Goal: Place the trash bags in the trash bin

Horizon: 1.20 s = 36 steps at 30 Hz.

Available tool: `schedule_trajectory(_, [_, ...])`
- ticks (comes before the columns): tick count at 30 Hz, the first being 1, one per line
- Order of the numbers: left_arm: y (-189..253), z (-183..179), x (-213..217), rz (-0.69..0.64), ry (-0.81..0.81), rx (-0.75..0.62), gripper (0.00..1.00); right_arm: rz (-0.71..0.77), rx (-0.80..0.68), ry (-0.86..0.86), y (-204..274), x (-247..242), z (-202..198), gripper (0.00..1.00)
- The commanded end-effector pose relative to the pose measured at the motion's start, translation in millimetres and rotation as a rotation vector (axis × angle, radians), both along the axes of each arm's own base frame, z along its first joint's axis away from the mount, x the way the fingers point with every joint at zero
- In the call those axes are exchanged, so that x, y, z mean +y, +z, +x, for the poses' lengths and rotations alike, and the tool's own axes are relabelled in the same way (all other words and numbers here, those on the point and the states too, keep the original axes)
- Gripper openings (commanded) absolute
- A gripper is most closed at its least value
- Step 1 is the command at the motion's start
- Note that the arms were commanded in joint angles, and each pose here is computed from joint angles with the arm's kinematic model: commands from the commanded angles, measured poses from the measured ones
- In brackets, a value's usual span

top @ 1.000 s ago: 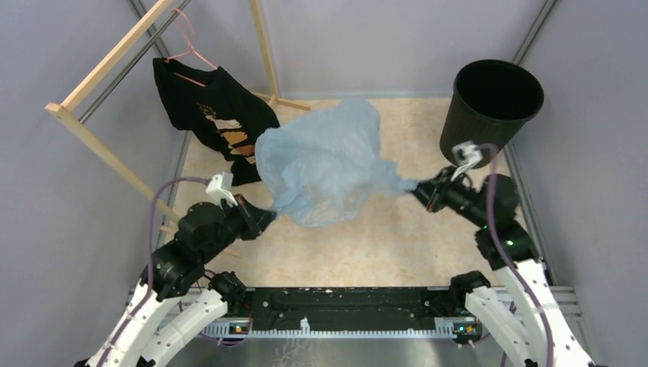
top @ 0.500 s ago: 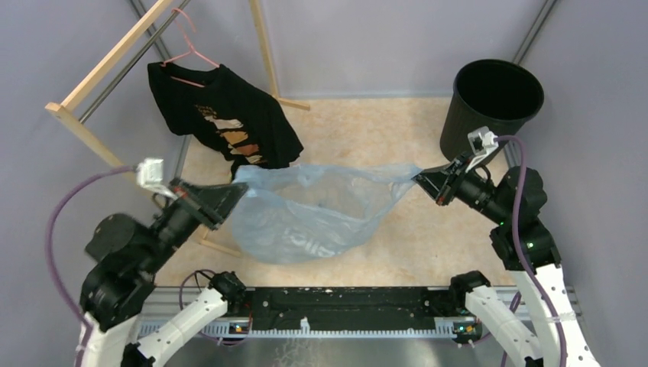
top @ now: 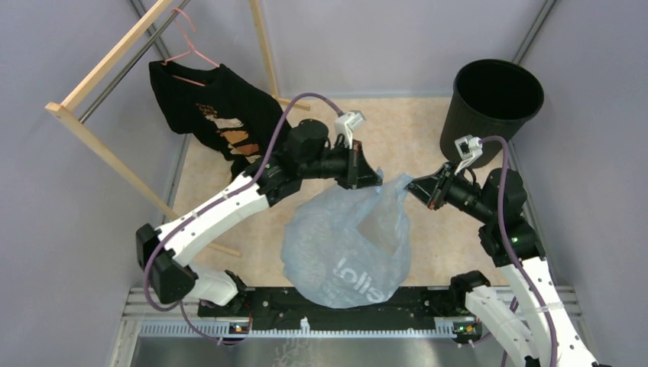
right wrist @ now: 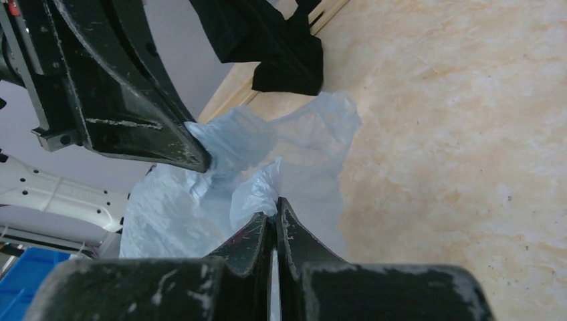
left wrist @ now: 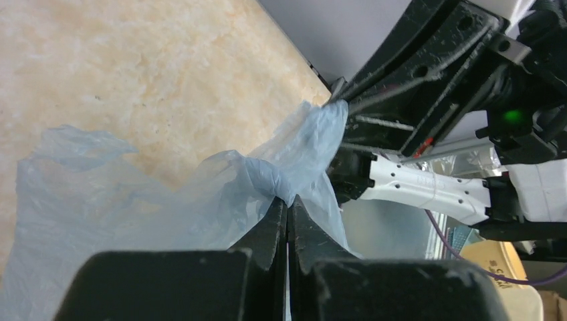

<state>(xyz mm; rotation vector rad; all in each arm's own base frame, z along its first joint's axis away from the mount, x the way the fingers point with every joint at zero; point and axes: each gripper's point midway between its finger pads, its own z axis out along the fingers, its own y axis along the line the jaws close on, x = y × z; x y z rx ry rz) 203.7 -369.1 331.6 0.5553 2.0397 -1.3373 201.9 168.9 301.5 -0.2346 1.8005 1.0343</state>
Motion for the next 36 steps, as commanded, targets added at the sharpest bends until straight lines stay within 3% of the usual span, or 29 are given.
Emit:
schedule_trajectory(1, [41, 9, -24, -0.096, -0.092, -0.176, 0.00, 0.041, -0.068, -0.017, 16, 0, 3, 0.00])
schedule_trajectory(11, [-1, 33, -29, -0.023, -0.089, -0.328, 0.00, 0.034, -0.067, 0.007, 9, 8, 21, 0.03])
schedule_trajectory(21, [-20, 32, -15, -0.032, -0.117, -0.313, 0.00, 0.135, -0.043, 0.098, -2, 25, 22, 0.13])
schedule_trajectory(31, [-15, 59, 10, -0.044, -0.009, -0.315, 0.00, 0.090, 0.012, 0.181, -19, 64, 36, 0.20])
schedule_trajectory(32, [-13, 59, 11, -0.047, -0.011, -0.320, 0.00, 0.078, 0.013, 0.171, -21, 66, 39, 0.22])
schedule_trajectory(36, [-16, 52, 10, -0.054, -0.052, -0.310, 0.00, 0.082, -0.009, 0.149, -18, 67, 43, 0.48])
